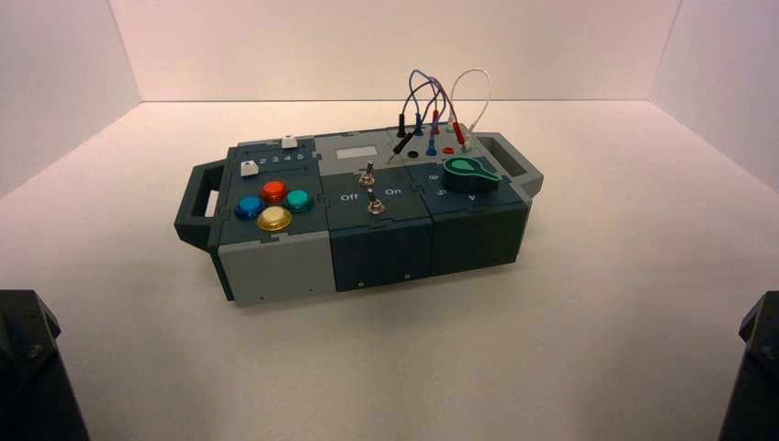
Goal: Flip the bottom switch on with the left gripper.
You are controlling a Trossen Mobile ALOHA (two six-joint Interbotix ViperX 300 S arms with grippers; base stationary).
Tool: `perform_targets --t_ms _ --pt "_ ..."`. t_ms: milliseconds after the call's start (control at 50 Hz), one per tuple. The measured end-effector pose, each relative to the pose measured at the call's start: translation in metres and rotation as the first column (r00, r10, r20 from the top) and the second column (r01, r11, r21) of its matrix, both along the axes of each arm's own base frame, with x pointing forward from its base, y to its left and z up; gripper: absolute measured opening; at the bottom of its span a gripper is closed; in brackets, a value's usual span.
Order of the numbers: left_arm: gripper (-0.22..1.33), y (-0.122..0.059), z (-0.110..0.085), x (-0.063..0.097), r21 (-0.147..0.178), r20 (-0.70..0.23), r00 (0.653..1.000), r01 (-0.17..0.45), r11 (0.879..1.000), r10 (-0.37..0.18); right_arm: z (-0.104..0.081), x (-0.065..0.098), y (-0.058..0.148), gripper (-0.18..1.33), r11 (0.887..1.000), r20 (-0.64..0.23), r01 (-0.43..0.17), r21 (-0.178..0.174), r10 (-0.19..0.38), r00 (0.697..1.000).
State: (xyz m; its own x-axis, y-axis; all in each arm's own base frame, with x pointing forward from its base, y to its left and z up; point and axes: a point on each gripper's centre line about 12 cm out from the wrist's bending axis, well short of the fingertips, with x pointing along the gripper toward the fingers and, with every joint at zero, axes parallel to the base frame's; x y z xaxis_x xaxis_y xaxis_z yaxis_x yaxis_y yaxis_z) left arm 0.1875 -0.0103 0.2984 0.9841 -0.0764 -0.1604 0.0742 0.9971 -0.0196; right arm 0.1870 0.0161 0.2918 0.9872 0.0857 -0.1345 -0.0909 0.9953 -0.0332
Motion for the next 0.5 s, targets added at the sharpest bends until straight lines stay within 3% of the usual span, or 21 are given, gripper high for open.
perform_targets --t_ms 500 --pt "-0.16 -0.0019 -0.0076 0.0047 -0.003 -0.046 0.999 0.012 1.000 -0.012 -0.0034 0.0020 0.0009 -0.14 1.000 -0.033 -0.003 0.005 0.003 0.999"
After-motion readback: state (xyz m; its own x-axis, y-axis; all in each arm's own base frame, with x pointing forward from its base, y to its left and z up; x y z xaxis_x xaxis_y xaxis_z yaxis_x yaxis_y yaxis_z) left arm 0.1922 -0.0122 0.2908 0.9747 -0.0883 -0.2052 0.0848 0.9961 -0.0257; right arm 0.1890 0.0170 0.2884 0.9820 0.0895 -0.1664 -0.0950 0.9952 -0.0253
